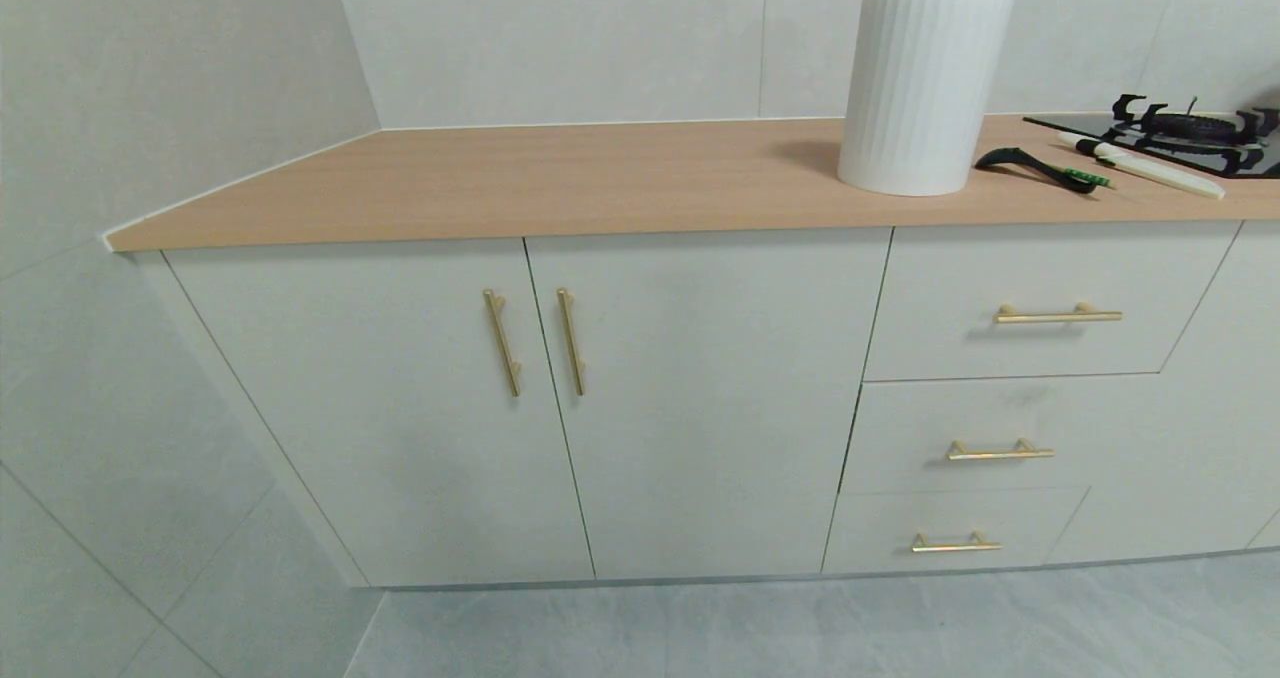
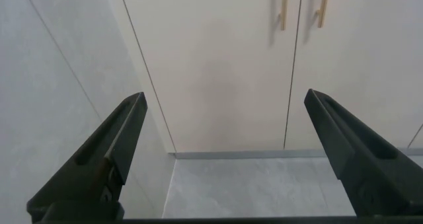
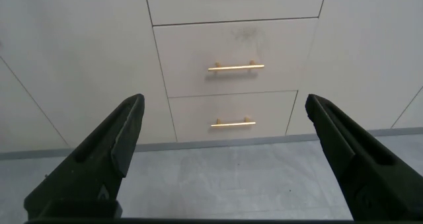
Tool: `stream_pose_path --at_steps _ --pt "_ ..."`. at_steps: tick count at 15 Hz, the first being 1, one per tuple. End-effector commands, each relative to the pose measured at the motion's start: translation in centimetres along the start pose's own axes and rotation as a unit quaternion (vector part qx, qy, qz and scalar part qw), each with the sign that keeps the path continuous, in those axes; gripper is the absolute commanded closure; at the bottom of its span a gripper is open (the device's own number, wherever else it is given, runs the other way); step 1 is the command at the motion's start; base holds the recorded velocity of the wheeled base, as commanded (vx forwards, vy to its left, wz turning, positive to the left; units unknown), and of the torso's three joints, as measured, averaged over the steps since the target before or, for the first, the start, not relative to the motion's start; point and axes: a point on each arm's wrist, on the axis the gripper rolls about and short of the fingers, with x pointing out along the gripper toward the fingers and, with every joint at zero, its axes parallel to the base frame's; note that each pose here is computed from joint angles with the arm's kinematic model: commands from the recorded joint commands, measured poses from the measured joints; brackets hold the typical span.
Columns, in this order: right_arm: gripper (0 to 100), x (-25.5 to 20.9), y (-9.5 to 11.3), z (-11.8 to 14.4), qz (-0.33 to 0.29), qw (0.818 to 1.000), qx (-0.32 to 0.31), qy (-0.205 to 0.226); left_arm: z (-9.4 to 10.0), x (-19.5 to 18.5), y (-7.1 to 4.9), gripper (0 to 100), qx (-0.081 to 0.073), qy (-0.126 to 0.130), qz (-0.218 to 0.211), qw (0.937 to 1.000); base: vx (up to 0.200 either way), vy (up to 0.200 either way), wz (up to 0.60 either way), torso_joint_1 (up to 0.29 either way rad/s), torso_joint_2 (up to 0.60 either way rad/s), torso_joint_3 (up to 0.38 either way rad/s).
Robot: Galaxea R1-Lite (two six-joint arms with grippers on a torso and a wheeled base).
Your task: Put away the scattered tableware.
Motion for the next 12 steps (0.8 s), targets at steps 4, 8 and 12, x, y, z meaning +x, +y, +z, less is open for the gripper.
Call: stream_pose_path --at_steps 4,8,12 --pt "0 0.02 0.0 0.0 0.0 1.0 0.0 0.002 -0.02 0.0 0.0 0 0.0 0.001 0.0 1.0 0.0 -0.1 0.0 0.001 0.0 0.0" --pt "0 0.02 0.0 0.0 0.0 1.0 0.0 0.002 -0.01 0.0 0.0 0 0.0 0.001 0.0 1.0 0.0 -0.2 0.0 0.002 0.0 0.001" --pt "0 0.02 0.0 0.0 0.0 1.0 0.0 0.002 0.03 -0.01 0.01 0 0.0 0.0 0.001 1.0 0.0 -0.2 0.0 0.002 0.0 0.002"
